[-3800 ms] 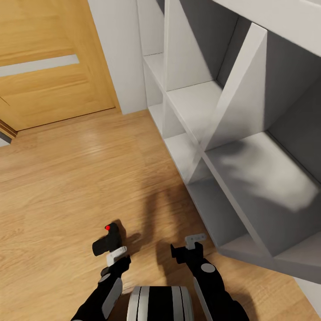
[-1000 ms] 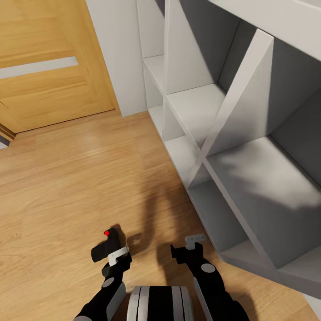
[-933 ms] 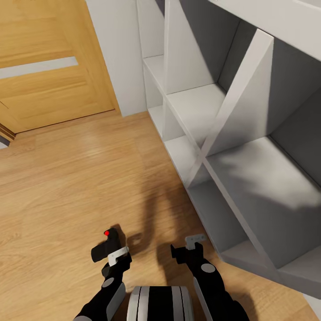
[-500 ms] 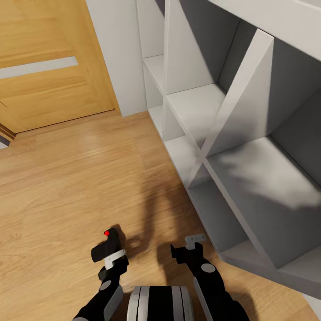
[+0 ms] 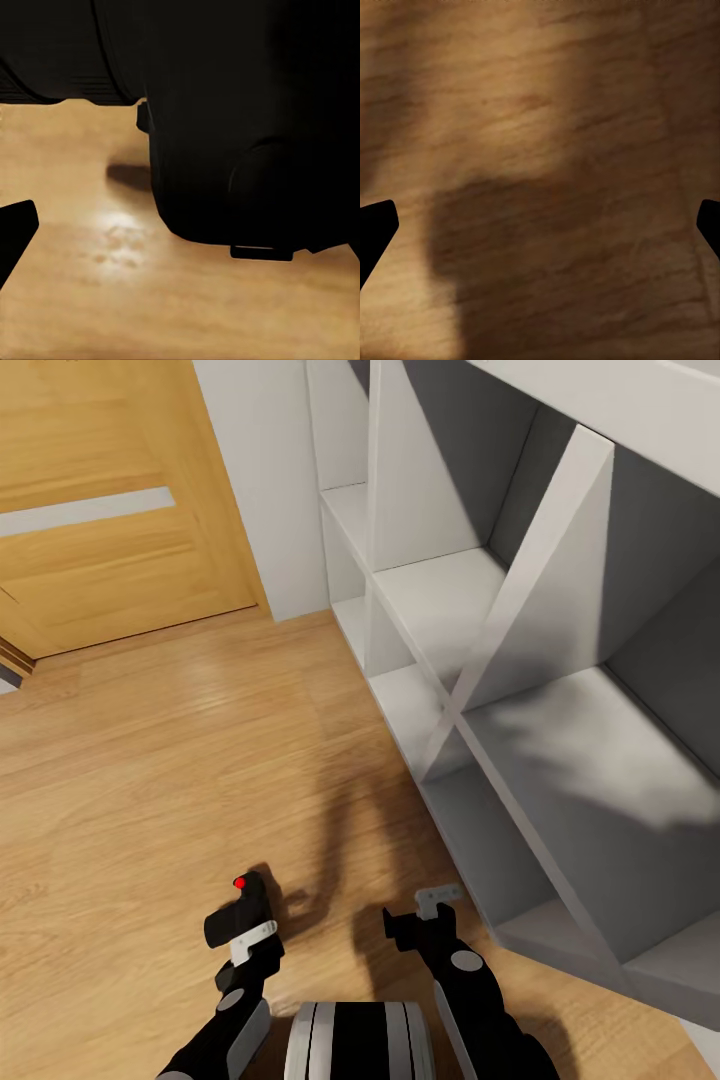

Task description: Attach the digital camera to the camera tripod in the bedroom.

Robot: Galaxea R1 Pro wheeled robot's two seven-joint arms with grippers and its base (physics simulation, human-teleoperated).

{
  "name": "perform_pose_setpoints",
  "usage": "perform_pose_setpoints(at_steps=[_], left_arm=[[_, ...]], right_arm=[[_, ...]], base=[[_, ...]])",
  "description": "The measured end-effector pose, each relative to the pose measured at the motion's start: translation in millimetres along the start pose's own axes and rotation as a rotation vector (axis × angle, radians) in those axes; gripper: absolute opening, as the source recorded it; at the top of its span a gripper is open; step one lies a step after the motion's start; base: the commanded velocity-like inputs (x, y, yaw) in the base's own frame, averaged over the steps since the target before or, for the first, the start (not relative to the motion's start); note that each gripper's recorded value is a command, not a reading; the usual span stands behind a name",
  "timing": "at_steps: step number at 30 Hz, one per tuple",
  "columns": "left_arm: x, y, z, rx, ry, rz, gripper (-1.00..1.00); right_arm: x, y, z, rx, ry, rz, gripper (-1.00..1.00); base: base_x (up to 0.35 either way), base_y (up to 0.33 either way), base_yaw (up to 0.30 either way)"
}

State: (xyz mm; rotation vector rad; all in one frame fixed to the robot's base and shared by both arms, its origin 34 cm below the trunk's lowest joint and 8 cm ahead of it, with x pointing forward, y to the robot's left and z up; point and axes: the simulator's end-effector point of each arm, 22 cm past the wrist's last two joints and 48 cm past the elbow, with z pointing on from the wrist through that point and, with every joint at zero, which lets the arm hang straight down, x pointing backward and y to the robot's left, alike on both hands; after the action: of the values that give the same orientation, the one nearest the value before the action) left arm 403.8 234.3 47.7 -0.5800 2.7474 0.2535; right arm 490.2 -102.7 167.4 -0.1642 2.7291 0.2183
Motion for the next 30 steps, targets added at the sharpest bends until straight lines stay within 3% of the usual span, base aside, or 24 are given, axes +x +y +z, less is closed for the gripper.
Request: perform_pose_setpoints(at_steps=[30], left_arm=[[2.1, -8.8, -1.7, 0.020, 0.004, 0.001, 1.00]], right_arm=[[0.0, 0.1, 0.0, 0.000, 0.000, 0.000, 1.00]], base=[[0.000, 0.000, 0.000]])
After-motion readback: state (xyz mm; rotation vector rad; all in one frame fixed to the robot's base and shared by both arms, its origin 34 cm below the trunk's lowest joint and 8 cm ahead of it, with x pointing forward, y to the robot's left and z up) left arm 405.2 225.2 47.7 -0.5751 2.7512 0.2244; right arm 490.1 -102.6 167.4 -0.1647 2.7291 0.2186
